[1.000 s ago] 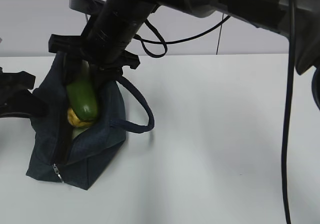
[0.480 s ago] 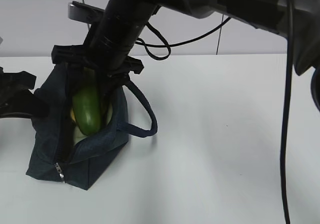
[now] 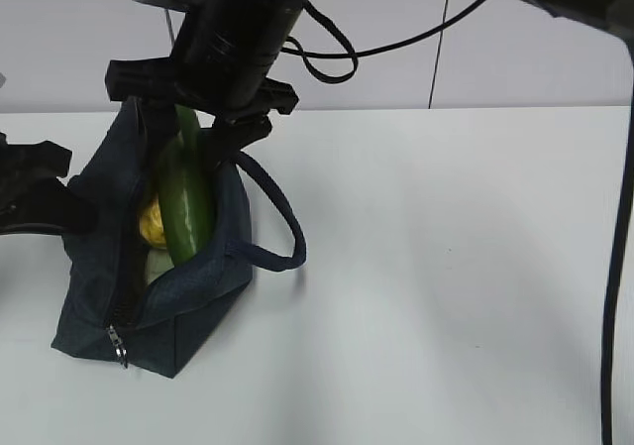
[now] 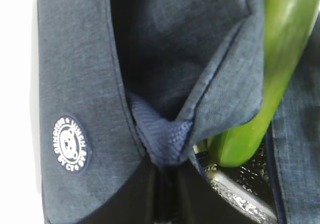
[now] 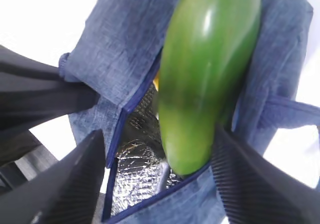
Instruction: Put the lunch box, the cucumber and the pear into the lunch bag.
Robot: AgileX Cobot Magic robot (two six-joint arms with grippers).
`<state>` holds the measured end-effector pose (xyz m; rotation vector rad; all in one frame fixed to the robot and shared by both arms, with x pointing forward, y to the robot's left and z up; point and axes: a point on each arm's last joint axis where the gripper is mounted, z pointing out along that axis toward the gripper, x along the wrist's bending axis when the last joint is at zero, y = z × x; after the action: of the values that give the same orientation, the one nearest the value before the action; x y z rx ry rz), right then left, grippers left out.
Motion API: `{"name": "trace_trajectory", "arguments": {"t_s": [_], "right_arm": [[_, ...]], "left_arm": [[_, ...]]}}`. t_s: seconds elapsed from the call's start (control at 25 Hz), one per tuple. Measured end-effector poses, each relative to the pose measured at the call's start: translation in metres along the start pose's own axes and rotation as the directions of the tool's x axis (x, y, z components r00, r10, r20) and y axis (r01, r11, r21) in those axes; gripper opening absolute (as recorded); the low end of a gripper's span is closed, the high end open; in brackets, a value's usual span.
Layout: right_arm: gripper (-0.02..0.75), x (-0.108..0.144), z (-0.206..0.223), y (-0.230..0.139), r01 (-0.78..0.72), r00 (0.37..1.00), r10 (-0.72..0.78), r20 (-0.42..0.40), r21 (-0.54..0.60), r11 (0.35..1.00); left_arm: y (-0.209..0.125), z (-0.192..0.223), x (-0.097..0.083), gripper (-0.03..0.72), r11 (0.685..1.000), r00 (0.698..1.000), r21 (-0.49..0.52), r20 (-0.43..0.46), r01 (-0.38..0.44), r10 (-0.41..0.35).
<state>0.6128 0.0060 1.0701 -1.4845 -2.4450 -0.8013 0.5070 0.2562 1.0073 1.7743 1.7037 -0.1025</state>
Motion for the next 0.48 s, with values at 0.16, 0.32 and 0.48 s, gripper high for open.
{"name": "trace_trajectory", "arguments": {"t_s": [0.16,0.32,0.48], "right_arm": [[0.519,0.000,-0.013,0.000,0.031,0.998,-0.030,0.048,-0.023,0.999],[0.519,-0.002,-0.025,0.000,0.071,0.989,-0.065,0.133,-0.041,0.997],[0.503,-0.007,-0.026,0.001,0.088,0.980,-0.079,0.182,-0.040,0.995]], "left_arm": [[0.000,0.000,0.000,0.001,1.000,1.000,0.000,0.000,0.000,0.000],[0.000,0.000,0.000,0.001,1.000,1.000,0.000,0.000,0.000,0.000],[0.000,0.000,0.000,0.001,1.000,1.000,0.000,0.000,0.000,0.000]]}}
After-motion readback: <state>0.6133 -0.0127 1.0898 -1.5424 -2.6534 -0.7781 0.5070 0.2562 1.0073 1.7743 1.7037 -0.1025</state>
